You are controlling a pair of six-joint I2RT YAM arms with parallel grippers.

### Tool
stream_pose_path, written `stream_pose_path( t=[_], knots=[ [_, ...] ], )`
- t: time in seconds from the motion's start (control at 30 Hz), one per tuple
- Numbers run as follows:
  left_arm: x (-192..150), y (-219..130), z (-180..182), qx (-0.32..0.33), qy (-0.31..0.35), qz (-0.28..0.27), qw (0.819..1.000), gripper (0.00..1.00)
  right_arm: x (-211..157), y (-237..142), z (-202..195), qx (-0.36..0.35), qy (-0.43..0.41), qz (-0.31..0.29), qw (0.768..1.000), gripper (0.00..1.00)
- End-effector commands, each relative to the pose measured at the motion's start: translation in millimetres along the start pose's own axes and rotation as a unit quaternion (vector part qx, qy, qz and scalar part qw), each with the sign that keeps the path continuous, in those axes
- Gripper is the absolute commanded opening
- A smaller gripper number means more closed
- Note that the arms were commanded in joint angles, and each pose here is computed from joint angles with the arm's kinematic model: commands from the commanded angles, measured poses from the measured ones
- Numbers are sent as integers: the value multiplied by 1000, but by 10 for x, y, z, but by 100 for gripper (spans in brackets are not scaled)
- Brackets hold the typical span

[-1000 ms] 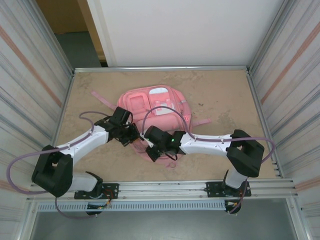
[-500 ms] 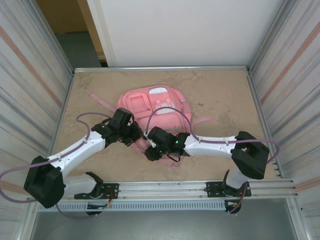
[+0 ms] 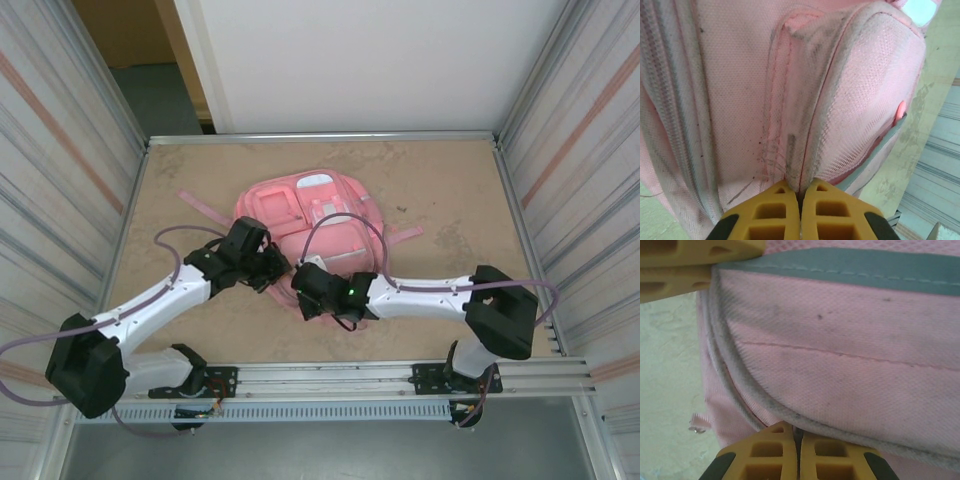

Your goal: Pack the student bag

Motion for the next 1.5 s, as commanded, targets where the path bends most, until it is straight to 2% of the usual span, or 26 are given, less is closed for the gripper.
stream_pose_path(
  t=[0.0, 0.17, 0.3, 0.4, 0.5, 0.63, 0.8, 0.93, 0.97, 1.13, 1.3, 1.47],
  knots=[
    [-22, -180, -91, -43, 16, 8, 999, 0, 34, -133, -355, -85, 42, -49, 994, 0],
    [78, -138, 99, -26, 16, 2, 1000, 0, -29, -267, -673, -96, 59, -47, 993, 0],
    [140, -106, 177, -27, 22, 24, 999, 0, -49, -329, -920, -99, 77, -57, 990, 0],
    [218, -108, 176, -32, 53, 34, 998, 0, -11, -350, -1121, -106, 85, -60, 989, 0],
    [367, -98, 242, -4, 82, 37, 996, 0, 19, -335, -1236, -84, 77, -62, 992, 0],
    [687, -5, 334, 1, 78, 58, 995, 0, 107, -401, -1164, -45, 44, -70, 996, 0],
    [1261, 165, 264, 8, 84, 42, 996, 4, 258, -389, -917, 17, 52, -90, 994, 0],
    [1514, 232, 107, 29, 65, 40, 997, 18, 478, -315, -584, 68, 74, -108, 989, 0],
    [1491, 199, 100, 35, 40, 43, 998, 25, 526, -306, -506, 75, 73, -108, 989, 0],
    [1004, -127, 187, 37, 0, -14, 999, 38, 578, -223, -245, 102, 46, -108, 988, 0],
    [499, -338, 496, 31, -45, -40, 998, 40, 511, -147, -118, 125, 20, -97, 987, 0],
    [305, -439, 476, 22, -57, -82, 995, 44, 445, -129, 100, 180, -19, -94, 979, 0]
  ],
)
Point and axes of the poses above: each hand's point on the last joint's axis, 136 mm out from that joint toward the fingers, its own y axis out along the fingers, its own z axis along the line the jaws close on, x = y × z, the point moved 7 cm from there along -y, back along the fingers, and after that the axes turned 2 degrees about -y, right-handed, at the moved point
